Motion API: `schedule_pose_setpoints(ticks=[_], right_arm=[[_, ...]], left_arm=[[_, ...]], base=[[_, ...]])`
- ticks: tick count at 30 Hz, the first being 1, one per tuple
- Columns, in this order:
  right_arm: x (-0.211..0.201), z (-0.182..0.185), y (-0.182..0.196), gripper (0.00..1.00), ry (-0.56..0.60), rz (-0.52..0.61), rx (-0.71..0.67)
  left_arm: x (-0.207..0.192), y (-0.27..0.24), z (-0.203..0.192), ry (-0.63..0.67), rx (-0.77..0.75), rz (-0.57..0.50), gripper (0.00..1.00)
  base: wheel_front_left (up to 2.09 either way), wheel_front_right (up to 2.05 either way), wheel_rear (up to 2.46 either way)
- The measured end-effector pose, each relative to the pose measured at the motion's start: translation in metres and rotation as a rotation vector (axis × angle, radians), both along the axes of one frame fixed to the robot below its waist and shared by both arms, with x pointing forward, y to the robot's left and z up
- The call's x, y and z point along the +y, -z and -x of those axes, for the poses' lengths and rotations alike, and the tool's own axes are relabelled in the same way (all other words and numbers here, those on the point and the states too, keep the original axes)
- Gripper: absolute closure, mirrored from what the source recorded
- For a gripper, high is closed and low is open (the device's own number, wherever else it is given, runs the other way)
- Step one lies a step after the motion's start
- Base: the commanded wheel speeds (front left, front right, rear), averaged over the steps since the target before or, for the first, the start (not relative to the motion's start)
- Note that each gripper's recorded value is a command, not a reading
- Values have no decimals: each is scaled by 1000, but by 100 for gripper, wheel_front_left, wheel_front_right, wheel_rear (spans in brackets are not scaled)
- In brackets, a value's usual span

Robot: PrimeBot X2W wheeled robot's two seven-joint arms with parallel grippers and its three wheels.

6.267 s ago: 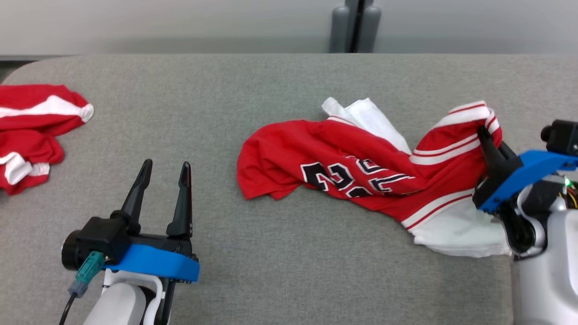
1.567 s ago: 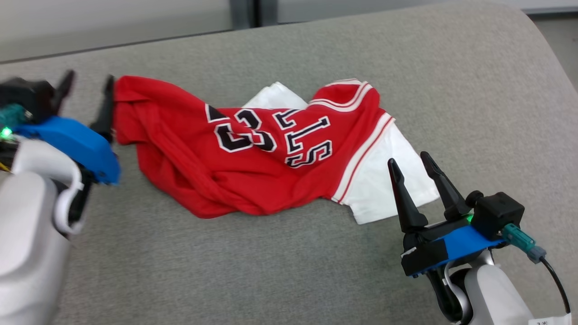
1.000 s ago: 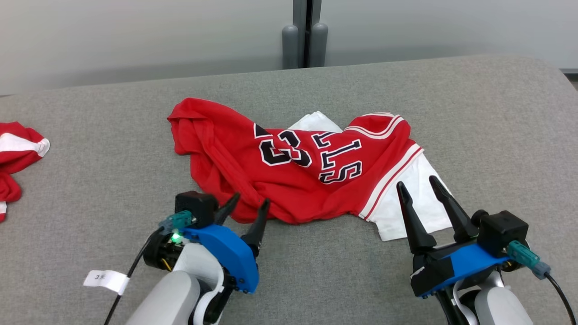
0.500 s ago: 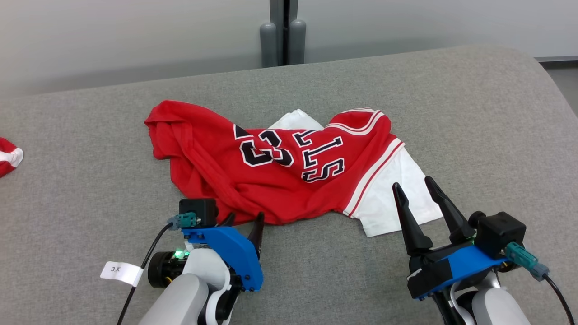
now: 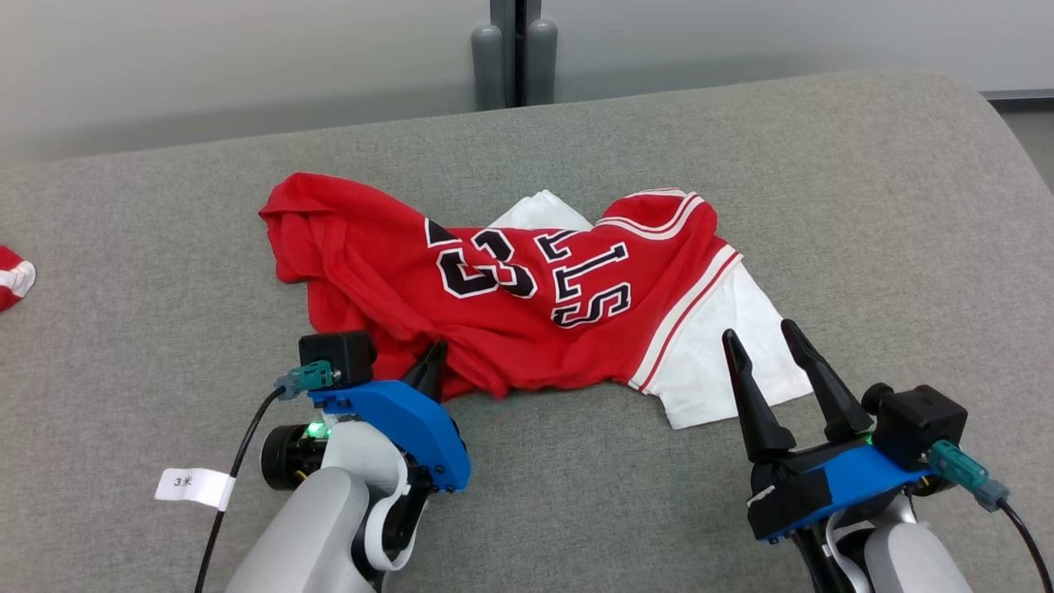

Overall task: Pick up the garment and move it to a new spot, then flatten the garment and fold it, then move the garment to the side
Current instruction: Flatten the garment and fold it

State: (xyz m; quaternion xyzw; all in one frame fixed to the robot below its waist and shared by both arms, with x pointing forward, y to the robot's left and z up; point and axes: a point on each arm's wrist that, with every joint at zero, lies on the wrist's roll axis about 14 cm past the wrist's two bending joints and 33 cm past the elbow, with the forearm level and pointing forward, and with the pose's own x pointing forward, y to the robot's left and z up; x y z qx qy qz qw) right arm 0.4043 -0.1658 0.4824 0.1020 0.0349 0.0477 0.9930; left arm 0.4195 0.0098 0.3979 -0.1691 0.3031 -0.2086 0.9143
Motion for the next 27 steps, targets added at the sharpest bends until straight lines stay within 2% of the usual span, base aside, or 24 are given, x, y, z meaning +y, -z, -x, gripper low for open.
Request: schedule_pose_setpoints(ticks=[10, 15, 21, 27], right_arm=[[6, -2, -8, 0, -18, -5, -23], [8, -1, -8, 0, -22, -8, -22], [7, -2, -7, 0, -20, -9, -20], [4, -7, 3, 0, -11, -8, 4]], left_arm=[[14, -72, -18, -54, -216, 124, 100], [33, -106, -7, -21, -274, 121, 100], [76, -96, 6, -18, -215, -45, 100], [131, -43, 0, -81, -90, -269, 100]], base=[[0, 0, 0], [0, 0, 0], [0, 0, 0], [0, 0, 0]])
